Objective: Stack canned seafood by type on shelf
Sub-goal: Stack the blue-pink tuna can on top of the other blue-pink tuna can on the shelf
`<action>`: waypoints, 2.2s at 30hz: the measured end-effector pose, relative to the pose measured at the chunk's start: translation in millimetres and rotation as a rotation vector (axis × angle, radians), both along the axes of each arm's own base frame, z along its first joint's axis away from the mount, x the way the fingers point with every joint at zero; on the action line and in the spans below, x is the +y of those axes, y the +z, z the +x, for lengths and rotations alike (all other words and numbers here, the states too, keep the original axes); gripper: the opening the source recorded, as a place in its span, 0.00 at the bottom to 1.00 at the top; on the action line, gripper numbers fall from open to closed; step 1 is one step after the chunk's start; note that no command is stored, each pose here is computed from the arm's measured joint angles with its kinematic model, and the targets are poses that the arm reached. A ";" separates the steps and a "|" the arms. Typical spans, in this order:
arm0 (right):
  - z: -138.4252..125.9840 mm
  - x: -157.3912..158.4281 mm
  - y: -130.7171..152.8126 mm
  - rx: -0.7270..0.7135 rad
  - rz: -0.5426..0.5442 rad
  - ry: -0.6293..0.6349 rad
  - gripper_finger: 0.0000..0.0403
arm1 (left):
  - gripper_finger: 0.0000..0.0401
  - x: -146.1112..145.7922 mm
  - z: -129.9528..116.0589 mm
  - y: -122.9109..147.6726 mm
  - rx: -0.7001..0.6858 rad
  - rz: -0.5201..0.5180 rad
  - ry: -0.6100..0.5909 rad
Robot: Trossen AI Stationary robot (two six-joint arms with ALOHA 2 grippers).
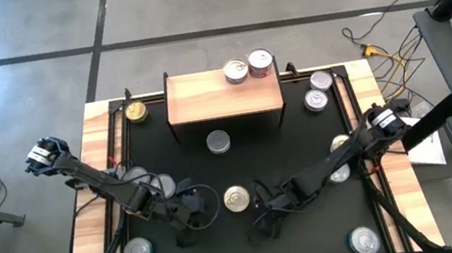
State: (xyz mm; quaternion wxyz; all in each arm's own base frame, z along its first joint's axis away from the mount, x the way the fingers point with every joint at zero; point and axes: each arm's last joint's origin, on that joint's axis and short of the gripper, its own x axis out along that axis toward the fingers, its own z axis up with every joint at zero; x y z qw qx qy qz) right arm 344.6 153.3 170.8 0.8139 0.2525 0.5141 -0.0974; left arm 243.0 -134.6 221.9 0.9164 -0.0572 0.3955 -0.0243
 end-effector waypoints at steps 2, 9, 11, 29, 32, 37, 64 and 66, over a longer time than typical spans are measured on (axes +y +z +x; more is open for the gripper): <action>7.1 3.6 -5.8 -0.047 0.018 0.011 0.02 | 0.55 4.9 1.4 -8.9 -0.025 0.003 0.006; 28.4 -5.6 -24.0 -0.135 0.018 -0.028 0.02 | 0.55 30.0 3.3 -36.9 -0.082 0.046 0.025; 30.1 -12.6 -29.2 -0.115 -0.004 -0.047 0.02 | 0.55 36.2 4.4 -39.3 -0.077 0.073 0.025; 52.1 -63.8 -6.6 -0.122 -0.182 -0.050 0.02 | 0.71 34.3 21.8 -60.3 0.073 0.086 -0.010; 48.6 -63.4 1.5 -0.061 -0.202 -0.033 0.02 | 0.76 34.5 21.2 -61.3 0.112 0.107 -0.015; 40.7 -53.4 6.8 0.025 -0.223 0.008 0.02 | 0.81 38.2 13.1 -60.1 0.170 0.139 -0.020; 49.1 -33.3 1.3 -0.078 -0.144 -0.033 0.02 | 0.84 69.4 -7.6 -52.2 0.239 0.200 -0.060; 49.3 -31.9 -2.4 -0.065 -0.126 -0.031 0.02 | 0.84 70.5 -7.9 -59.1 0.249 0.184 -0.073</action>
